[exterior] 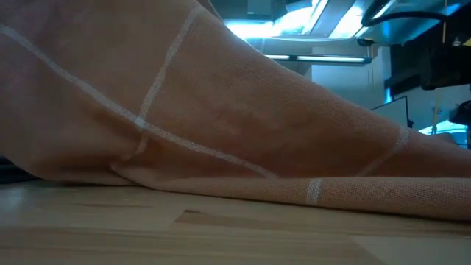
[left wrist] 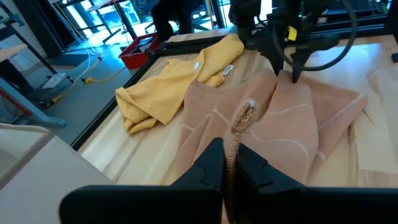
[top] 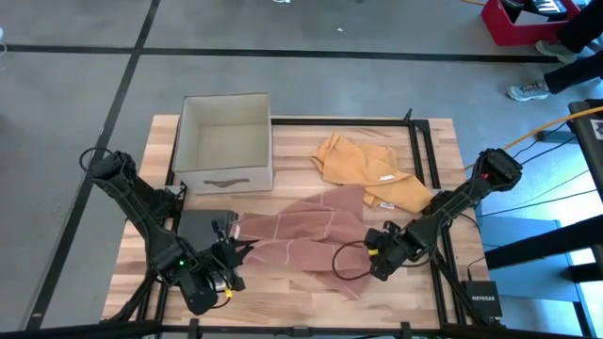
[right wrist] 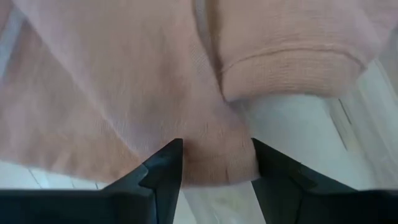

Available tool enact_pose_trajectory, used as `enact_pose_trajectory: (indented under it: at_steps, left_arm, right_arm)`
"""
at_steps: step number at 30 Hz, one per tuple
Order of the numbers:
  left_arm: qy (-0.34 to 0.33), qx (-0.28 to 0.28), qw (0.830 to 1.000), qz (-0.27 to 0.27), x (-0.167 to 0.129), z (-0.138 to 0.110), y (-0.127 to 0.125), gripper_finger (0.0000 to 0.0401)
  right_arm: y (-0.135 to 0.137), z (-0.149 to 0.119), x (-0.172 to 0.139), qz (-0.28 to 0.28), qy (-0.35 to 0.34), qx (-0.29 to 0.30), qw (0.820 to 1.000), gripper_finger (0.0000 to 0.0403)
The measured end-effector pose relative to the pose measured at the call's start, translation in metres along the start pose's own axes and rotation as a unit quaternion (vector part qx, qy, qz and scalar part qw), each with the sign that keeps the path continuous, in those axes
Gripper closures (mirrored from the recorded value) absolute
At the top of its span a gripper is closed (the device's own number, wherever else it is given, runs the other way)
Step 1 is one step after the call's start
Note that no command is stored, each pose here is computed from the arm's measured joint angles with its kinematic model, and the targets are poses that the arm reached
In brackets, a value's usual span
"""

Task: Fold towel
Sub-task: Fold the light orange towel

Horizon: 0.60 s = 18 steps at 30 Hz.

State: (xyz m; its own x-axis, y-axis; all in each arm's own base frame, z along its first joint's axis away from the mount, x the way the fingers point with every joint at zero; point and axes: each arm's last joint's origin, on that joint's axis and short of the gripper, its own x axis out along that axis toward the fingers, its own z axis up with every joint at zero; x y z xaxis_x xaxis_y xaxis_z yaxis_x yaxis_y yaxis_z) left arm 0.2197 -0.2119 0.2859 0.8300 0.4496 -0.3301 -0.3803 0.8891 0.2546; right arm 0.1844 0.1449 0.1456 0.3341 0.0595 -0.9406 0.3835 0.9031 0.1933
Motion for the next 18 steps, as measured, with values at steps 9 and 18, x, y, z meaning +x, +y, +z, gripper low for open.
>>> enact_pose_trajectory:
  at_steps: [9, 18]
  left_arm:
    - [0.0, 0.0, 1.0, 0.0, 0.0, 0.0, 0.0, 0.0398]
    - [-0.007, 0.013, 1.0, -0.006, -0.001, 0.004, -0.001, 0.0398]
  right_arm:
    - [0.005, 0.004, 0.0, 0.019, -0.037, -0.049, 0.998, 0.0333]
    - [0.023, 0.011, -0.026, -0.006, -0.031, -0.1, 0.995, 0.0394]
